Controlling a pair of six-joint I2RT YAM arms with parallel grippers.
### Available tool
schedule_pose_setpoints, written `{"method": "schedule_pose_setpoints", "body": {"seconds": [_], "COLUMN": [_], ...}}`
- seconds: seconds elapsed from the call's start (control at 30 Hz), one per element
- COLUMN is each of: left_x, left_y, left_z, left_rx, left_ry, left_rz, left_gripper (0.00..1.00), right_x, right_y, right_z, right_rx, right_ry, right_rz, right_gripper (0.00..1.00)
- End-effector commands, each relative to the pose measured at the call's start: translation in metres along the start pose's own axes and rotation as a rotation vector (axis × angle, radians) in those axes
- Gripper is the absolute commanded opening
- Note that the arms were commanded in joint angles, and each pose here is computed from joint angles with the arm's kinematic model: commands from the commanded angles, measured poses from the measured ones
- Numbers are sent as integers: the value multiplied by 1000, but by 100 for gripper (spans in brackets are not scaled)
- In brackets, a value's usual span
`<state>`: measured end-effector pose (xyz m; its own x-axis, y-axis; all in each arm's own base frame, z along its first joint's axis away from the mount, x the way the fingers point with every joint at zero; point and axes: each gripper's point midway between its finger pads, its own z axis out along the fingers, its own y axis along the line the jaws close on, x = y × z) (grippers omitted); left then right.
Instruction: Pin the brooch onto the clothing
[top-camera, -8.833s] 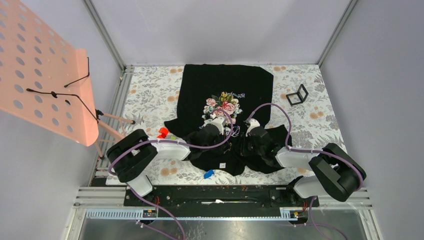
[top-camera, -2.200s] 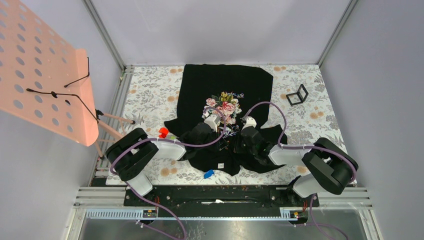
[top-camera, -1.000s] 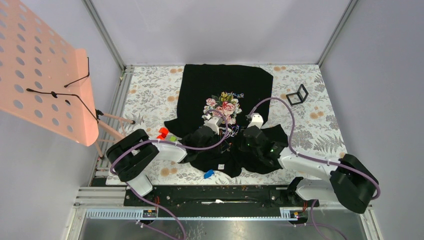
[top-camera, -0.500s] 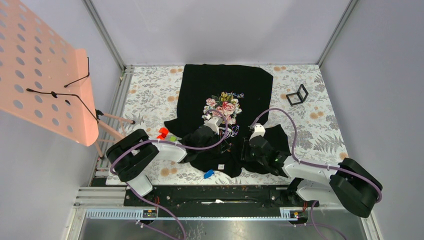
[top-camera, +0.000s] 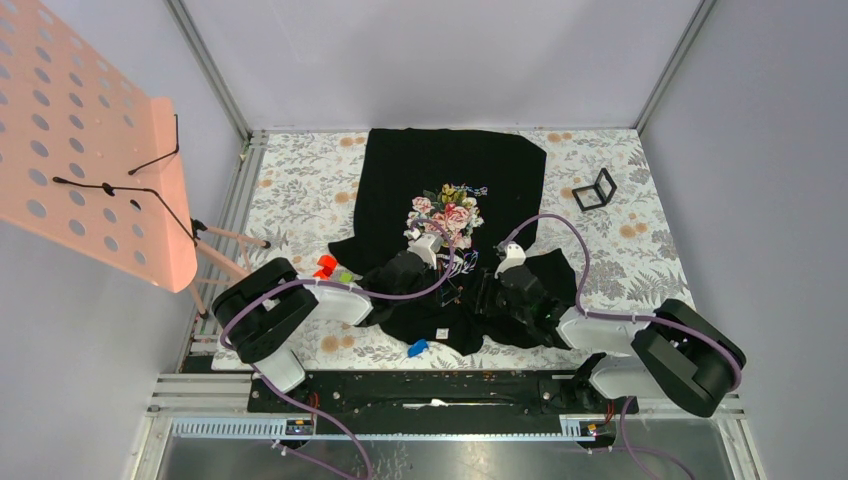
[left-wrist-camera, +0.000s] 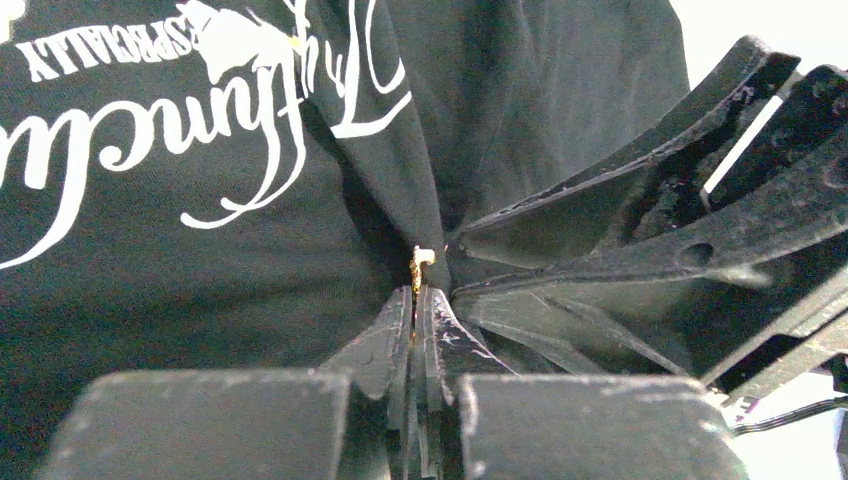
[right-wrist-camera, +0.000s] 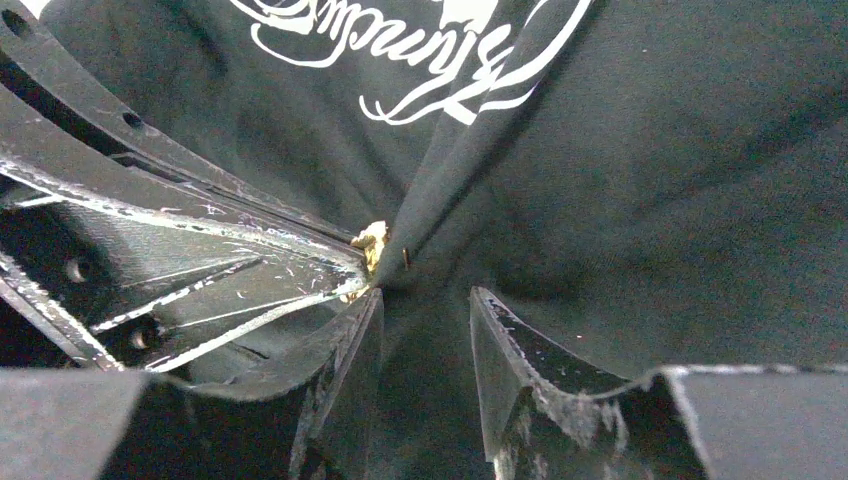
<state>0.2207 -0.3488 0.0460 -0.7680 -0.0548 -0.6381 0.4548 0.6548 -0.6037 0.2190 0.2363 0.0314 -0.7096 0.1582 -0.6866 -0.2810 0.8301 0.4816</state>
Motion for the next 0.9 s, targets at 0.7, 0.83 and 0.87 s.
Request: {"method": "schedule_pose_setpoints", "body": {"seconds": [0.7,0.83,0.87], "left_x": [-17,-17,-17], "left_y": [-19,-18,-18], "left_z": [-1,1,1], "left_rx": [78,67,65], "left_ry": [-46,-34,-31], "left_rz": [7,7,7], "left_gripper": [0,0,0], "right_x": [-4,-5,-5], "right_y": [20,23,23], "right_z": [12,11,10], "right_rx": [-188,-209,-214], "right_ry": [-2,-6,-8], "right_rz": [-6,-32,-41], "right_gripper": [9,4,4]}}
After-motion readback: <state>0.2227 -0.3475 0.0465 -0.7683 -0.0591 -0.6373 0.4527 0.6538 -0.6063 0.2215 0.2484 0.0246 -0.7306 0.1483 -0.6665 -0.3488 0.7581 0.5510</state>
